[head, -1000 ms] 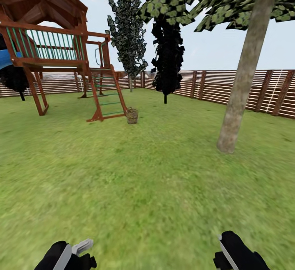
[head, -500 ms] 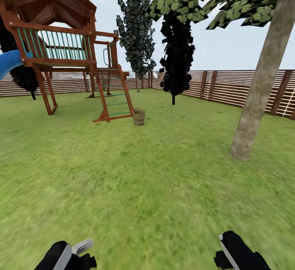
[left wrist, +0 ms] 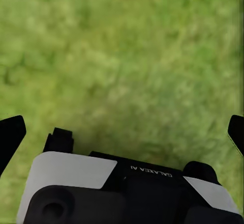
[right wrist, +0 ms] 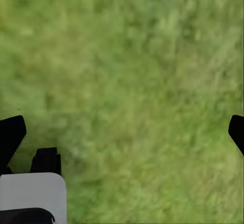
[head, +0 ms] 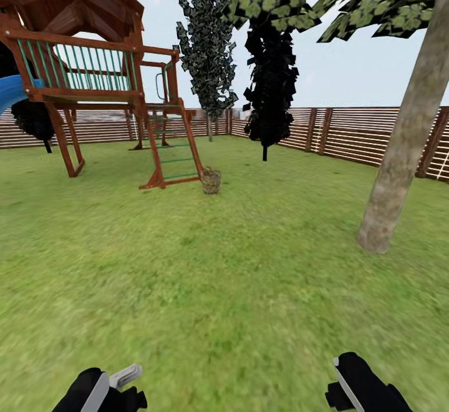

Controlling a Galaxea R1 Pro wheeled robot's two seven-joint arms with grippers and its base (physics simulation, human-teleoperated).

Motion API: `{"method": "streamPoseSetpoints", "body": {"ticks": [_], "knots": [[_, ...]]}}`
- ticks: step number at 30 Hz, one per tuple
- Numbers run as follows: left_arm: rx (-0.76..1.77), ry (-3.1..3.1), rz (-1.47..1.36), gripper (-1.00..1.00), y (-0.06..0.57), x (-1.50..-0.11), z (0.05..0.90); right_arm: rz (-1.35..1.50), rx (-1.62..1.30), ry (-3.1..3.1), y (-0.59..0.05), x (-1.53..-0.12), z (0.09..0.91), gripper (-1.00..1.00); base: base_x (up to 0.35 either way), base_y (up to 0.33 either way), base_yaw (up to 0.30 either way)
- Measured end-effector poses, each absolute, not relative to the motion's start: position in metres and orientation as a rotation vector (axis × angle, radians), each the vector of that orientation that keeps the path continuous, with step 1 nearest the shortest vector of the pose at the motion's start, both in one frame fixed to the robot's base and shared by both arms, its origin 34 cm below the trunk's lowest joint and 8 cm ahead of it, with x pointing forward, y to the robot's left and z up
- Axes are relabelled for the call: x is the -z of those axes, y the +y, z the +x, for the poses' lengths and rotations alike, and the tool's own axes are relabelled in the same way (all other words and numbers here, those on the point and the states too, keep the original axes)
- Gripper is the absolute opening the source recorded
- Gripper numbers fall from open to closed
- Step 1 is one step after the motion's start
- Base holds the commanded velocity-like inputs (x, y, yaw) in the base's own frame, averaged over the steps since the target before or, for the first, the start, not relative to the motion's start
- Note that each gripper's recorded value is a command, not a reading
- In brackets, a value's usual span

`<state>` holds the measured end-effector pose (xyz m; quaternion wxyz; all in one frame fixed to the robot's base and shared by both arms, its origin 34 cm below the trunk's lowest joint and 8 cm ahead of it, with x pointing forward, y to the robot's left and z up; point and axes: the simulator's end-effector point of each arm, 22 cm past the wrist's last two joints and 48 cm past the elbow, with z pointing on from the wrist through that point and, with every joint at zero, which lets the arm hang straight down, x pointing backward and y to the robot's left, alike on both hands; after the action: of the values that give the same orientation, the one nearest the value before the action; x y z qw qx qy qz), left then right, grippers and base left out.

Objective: Take the three Easter eggs out of the wicker basket on the lawn in the garden, then place them on the lawn next to a single tree (choose any tree) so that all three eggs are next to the same tree and none are left in the basket.

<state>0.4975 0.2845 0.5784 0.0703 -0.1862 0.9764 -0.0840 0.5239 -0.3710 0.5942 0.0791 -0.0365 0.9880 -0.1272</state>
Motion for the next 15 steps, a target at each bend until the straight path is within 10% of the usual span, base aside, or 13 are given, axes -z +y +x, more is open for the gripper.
{"method": "streamPoseSetpoints", "body": {"ticks": [15], "knots": [[0.257,2.937,-0.562,1.0,0.2833,-0.5784,0.4976,-0.116,0.383,2.956,-0.3695,-0.594,0.5242,1.0,0.35,0.0,0.023]]}}
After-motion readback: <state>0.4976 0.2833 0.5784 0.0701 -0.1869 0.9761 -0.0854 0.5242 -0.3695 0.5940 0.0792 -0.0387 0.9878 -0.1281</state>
